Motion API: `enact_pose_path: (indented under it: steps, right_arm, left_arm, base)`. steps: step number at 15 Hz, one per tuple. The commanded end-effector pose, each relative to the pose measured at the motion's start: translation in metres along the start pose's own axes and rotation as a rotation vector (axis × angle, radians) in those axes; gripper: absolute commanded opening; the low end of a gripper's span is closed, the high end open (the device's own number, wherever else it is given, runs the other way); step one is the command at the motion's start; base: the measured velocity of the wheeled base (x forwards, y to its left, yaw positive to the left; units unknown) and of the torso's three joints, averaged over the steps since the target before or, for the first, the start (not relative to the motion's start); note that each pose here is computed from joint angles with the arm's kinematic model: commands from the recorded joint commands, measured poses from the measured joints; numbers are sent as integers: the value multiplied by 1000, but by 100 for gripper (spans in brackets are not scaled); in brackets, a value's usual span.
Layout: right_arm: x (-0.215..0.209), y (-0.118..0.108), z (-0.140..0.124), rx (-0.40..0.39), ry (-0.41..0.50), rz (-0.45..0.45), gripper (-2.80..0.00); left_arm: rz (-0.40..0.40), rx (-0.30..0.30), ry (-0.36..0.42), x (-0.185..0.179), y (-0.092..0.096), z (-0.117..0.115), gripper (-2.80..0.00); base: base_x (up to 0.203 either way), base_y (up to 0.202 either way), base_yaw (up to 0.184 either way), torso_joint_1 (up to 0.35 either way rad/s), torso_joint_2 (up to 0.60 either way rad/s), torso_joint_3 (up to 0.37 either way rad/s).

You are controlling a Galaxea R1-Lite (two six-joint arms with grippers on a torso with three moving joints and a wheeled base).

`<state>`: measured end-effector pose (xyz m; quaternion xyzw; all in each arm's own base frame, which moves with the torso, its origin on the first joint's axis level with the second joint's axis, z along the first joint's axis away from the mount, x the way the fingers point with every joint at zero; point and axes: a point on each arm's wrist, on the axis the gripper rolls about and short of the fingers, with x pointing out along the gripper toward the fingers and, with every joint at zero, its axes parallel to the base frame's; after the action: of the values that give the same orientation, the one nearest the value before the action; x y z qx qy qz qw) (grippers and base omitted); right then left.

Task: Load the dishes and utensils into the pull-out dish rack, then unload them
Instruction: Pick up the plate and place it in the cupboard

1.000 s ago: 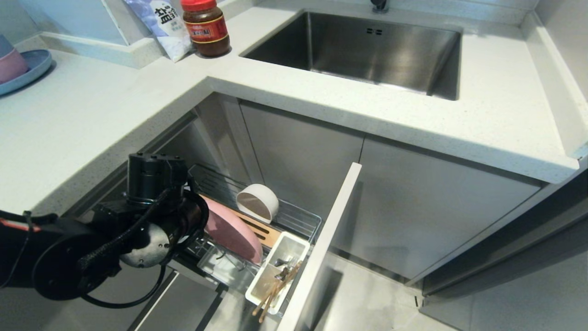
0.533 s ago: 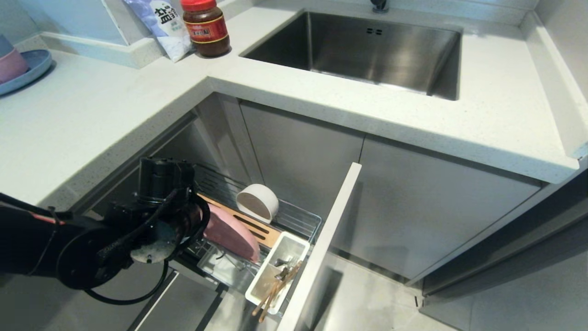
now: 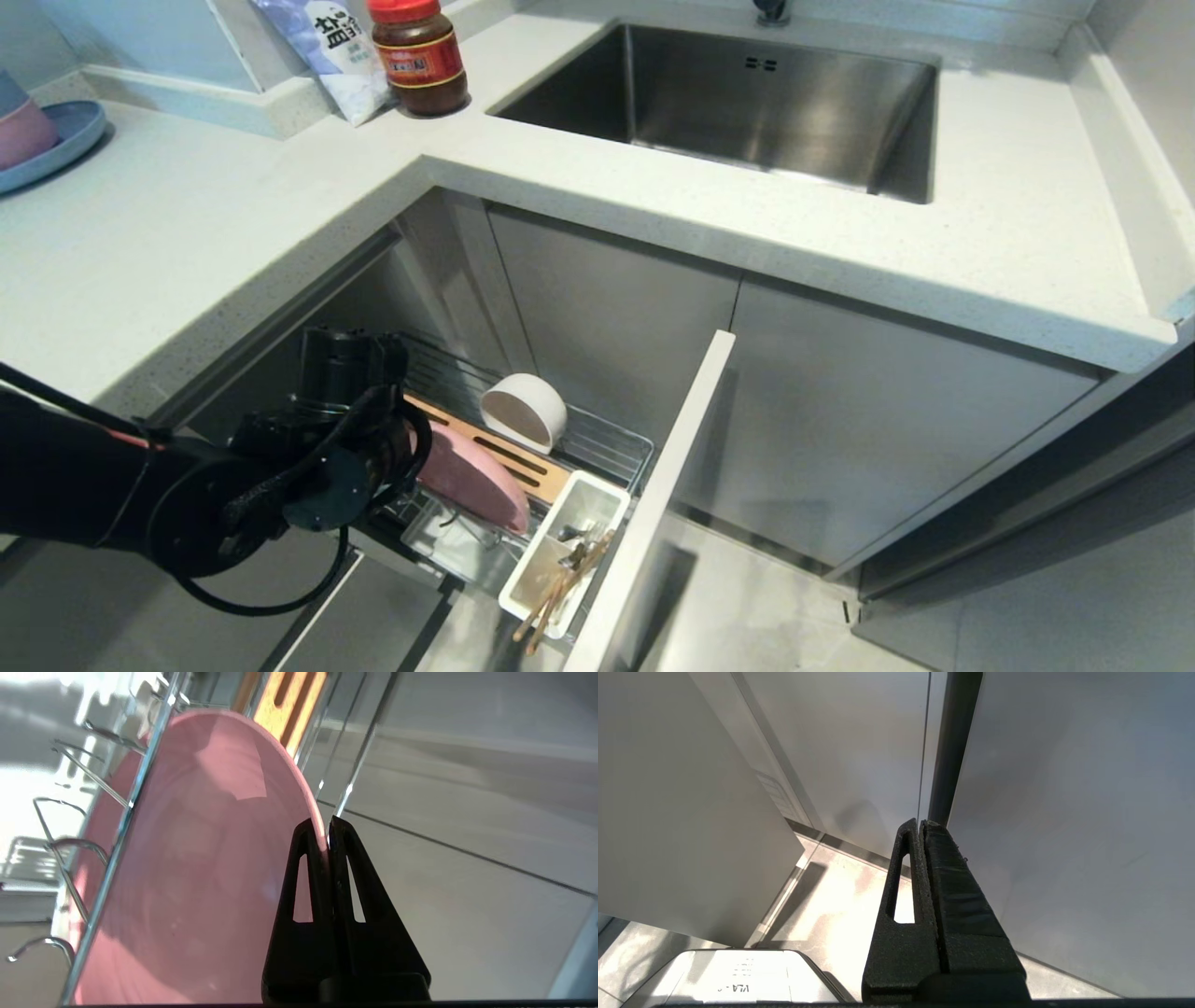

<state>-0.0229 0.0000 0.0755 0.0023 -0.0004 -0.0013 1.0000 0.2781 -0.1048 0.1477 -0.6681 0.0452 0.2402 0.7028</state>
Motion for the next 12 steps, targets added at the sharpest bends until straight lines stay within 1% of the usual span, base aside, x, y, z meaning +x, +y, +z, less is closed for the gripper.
enact_pose_path:
  steps: [1,2,12]
  right_arm:
    - [0,0,-1,0,-2,1,-280]
    - [0,0,-1,0,-2,1,-280]
    - [0,0,-1,0,-2,1,-280]
  left_arm:
    - [7,-5,-8,2,0,0,-280]
    - [9,-4,-7,2,0,0,0]
    - [67,49,-3,-2,8,-3,0]
  base:
    - [0,0,0,0,0,0]
    - [0,0,0,0,0,0]
    - [0,0,0,0,0,0]
